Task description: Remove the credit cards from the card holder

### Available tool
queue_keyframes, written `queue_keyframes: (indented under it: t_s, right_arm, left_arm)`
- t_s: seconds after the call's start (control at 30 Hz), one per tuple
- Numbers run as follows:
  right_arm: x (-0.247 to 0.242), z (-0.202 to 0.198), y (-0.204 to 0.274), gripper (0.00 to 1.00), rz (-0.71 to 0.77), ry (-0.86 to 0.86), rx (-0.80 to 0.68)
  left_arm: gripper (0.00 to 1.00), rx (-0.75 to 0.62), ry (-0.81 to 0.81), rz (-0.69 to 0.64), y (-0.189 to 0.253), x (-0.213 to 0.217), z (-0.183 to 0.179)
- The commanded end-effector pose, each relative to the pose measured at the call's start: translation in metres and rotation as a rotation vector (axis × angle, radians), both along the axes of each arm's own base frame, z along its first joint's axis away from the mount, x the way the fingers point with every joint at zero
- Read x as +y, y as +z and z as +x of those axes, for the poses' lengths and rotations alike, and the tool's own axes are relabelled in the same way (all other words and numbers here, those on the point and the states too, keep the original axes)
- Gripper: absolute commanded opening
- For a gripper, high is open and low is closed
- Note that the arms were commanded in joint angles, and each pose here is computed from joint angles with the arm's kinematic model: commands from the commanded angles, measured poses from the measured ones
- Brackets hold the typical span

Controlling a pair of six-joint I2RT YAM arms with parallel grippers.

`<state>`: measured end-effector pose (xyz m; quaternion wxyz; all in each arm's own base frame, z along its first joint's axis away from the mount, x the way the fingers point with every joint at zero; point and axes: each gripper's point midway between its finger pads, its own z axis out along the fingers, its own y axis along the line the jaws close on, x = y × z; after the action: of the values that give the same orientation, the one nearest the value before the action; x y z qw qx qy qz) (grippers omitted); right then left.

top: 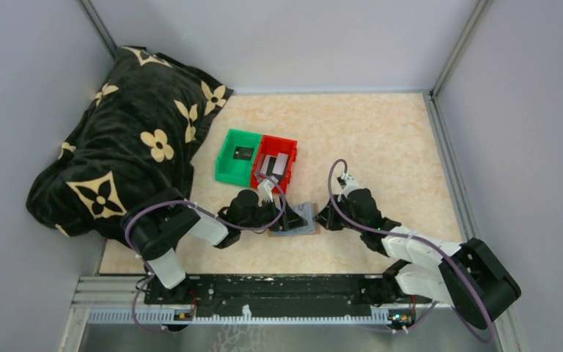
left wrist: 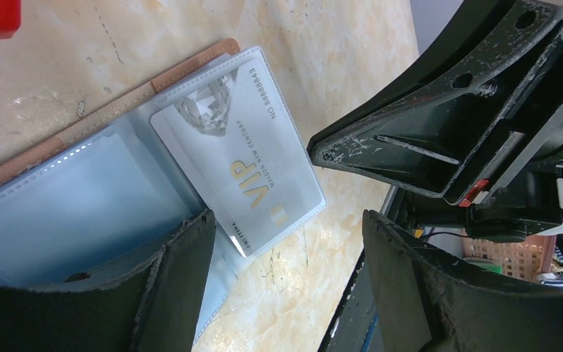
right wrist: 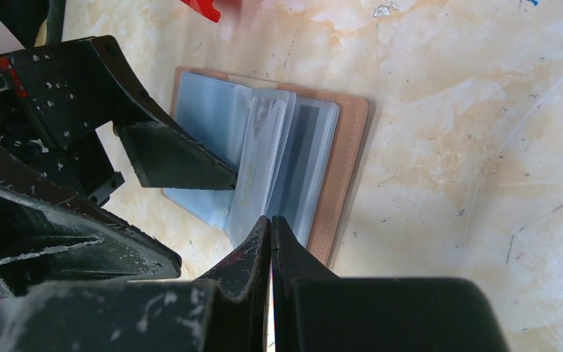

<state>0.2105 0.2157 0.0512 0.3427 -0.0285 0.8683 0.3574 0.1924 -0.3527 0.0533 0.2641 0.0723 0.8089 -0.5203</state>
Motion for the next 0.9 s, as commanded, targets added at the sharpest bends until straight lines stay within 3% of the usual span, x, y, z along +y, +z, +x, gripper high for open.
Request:
queue_keyframes:
  t_s: [0.0,0.53,0.87]
  right_arm:
    - [0.009,0.013,0.022,0.00,0.034,0.010,-0.065]
    - [-0.002,0.014,0.025,0.00,-0.002,-0.031,-0.084]
    - [0.009,0.011,-0.004,0.00,0.017,0.007,-0.017]
  left_arm:
    - [0.80,0.034,-0.016,0.031,-0.015,0.004,-0.008]
    - [0.81,0.045,-0.025,0.016,-0.016,0.003,-0.011]
    - [0.81,0.046,-0.021,0.019,-0.016,0.005,-0.012]
